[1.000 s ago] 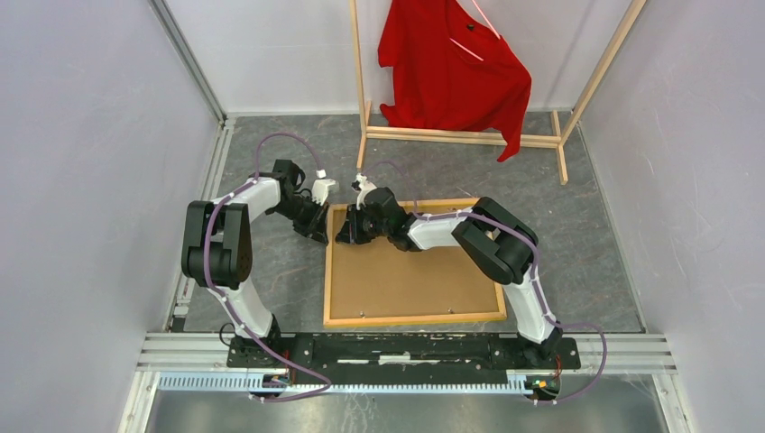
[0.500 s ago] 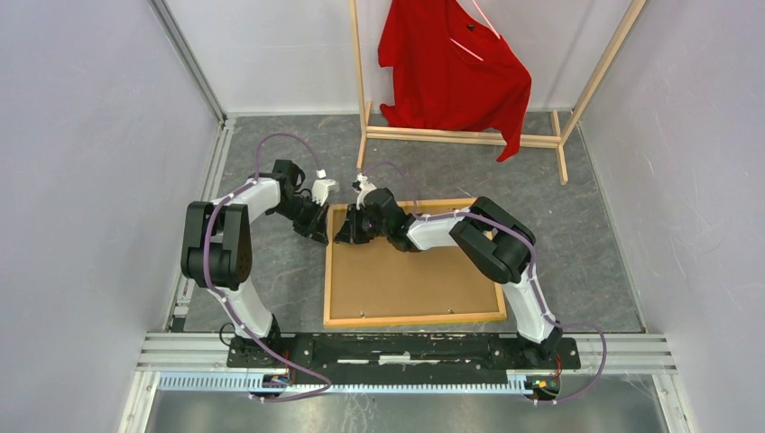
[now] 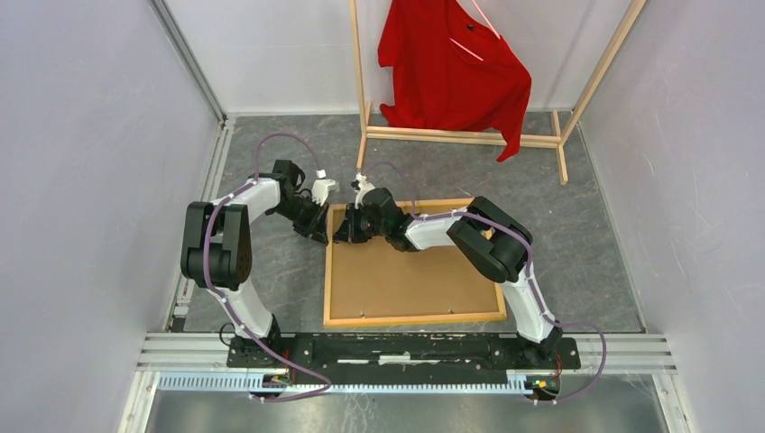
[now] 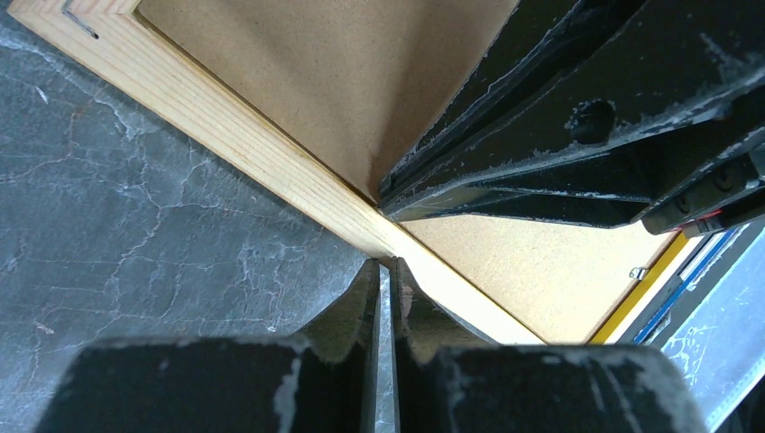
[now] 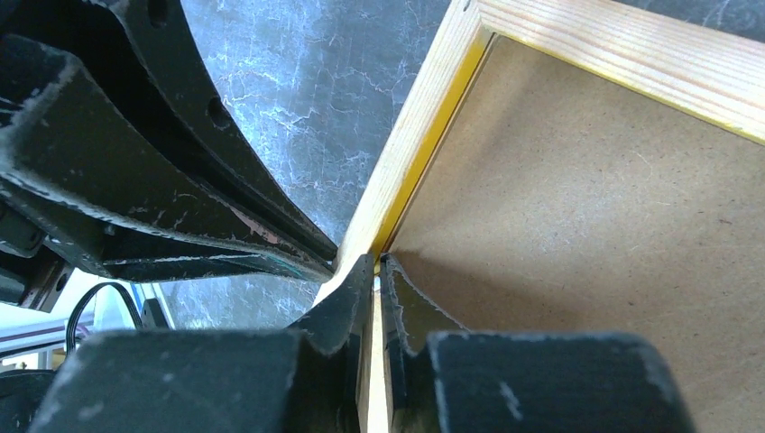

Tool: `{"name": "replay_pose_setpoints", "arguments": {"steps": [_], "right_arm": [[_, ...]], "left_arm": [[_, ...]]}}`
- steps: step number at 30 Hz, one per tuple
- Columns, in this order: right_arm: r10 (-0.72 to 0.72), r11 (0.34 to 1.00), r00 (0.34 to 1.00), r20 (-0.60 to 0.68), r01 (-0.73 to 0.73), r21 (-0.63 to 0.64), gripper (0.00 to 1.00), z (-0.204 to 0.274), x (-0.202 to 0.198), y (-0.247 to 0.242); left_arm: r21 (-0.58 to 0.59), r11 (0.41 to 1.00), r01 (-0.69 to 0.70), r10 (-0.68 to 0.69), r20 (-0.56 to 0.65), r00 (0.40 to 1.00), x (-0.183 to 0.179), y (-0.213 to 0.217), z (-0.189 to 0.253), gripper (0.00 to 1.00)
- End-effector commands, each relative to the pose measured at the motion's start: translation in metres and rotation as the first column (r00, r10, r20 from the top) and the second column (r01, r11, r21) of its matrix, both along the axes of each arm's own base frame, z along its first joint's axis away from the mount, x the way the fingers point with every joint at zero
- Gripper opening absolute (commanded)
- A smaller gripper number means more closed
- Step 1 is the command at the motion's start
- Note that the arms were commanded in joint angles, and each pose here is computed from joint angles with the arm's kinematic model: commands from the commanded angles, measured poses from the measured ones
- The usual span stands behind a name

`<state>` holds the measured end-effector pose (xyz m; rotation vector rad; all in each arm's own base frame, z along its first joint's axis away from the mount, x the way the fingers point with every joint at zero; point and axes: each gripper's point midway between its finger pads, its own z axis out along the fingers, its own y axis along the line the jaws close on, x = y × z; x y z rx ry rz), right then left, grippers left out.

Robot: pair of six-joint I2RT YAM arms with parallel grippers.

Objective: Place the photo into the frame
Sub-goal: Install the photo frame at the center of the board.

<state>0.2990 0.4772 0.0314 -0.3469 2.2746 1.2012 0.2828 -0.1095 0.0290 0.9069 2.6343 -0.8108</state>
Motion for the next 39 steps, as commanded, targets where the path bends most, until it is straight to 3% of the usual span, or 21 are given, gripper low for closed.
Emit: {"name": "replay_pose_setpoints", "arguments": {"steps": [1, 12, 17, 39], "right_arm": [[0.029, 0.999, 0.999, 0.017, -0.029, 0.033, 0.11, 0.010, 0.000, 0.012], [-0.006, 1.000, 0.998, 0.068, 0.004, 0.028, 0.05, 0.031, 0.033, -0.010], [0.005, 1.000, 0.999, 0.033, -0.005, 0.000, 0.00, 0.013, 0.028, -0.012], [0.102, 0.995, 0.995, 0.001, -0.102, -0.005, 0.00, 0.000, -0.002, 0.005]], "left_arm": [[0.046, 0.999, 0.000, -0.003, 0.055, 0.999, 0.010, 0.005, -0.006, 0.12], [0.057, 0.998, 0.004, -0.007, 0.062, 0.998, 0.009, 0.007, -0.005, 0.12], [0.059, 0.998, 0.002, -0.006, 0.067, 0.998, 0.010, 0.007, -0.004, 0.12], [0.061, 0.998, 0.001, -0.005, 0.068, 0.998, 0.011, 0.007, -0.004, 0.11]]}}
